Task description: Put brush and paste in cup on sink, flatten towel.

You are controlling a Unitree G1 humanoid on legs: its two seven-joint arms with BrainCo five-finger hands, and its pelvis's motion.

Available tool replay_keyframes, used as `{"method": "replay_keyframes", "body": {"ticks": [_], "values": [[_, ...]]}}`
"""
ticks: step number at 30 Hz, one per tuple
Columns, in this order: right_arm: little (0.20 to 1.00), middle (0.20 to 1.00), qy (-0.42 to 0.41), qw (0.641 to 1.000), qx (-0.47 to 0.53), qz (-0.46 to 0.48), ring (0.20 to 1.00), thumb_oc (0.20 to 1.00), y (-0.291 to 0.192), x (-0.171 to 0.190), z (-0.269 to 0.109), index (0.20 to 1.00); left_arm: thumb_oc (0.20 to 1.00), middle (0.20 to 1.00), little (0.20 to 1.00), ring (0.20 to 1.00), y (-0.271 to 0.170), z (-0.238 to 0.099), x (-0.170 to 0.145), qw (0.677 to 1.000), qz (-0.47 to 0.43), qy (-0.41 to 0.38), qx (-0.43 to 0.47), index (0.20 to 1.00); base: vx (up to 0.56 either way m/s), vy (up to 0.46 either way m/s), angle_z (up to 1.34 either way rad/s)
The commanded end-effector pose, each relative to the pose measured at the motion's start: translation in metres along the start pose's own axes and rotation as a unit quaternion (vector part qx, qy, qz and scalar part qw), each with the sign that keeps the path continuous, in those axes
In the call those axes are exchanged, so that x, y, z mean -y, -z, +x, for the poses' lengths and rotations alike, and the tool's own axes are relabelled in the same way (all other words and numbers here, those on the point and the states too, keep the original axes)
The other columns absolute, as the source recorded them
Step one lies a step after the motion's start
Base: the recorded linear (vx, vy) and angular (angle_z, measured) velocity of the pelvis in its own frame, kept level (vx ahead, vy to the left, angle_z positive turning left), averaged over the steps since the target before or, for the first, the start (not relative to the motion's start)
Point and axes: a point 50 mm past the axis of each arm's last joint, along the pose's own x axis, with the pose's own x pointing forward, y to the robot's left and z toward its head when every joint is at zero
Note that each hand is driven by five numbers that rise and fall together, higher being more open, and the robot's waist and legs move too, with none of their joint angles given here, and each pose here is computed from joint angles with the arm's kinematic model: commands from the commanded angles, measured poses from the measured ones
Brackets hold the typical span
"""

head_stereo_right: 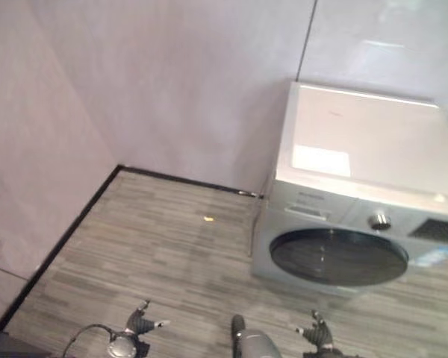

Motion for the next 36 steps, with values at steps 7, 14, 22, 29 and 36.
{"method": "replay_keyframes", "body": {"ticks": [7,14,22,29,36], "values": [[1.000,1.000,0.031,0.997,0.069,-0.011,1.000,1.000,-0.027,0.026,0.002,1.000,1.000,1.000,1.000,1.000,-0.010,0.005,-0.034,0.998,0.004,-0.048,0.030,1.000,0.32,0.072,-0.01],[1.000,1.000,0.004,0.998,0.050,-0.023,1.000,1.000,-0.018,0.011,0.002,1.000,1.000,1.000,1.000,1.000,0.000,0.002,-0.033,0.999,0.016,-0.040,0.017,1.000,0.21,0.176,-0.28],[1.000,1.000,-0.036,0.998,0.039,-0.028,1.000,1.000,-0.012,-0.010,-0.001,1.000,1.000,1.000,1.000,1.000,-0.004,0.004,-0.038,0.998,0.026,-0.044,0.021,1.000,0.18,0.115,0.15],[1.000,1.000,-0.035,0.999,0.007,-0.030,1.000,1.000,0.005,-0.007,-0.005,1.000,1.000,1.000,1.000,1.000,-0.004,0.006,-0.036,0.998,0.052,-0.032,0.019,1.000,0.08,-0.048,0.96],[1.000,1.000,-0.048,0.998,0.017,-0.041,1.000,1.000,-0.001,-0.012,-0.003,1.000,1.000,1.000,1.000,1.000,0.011,0.001,-0.035,0.998,0.052,-0.033,-0.007,1.000,0.01,-0.110,0.59]]}}
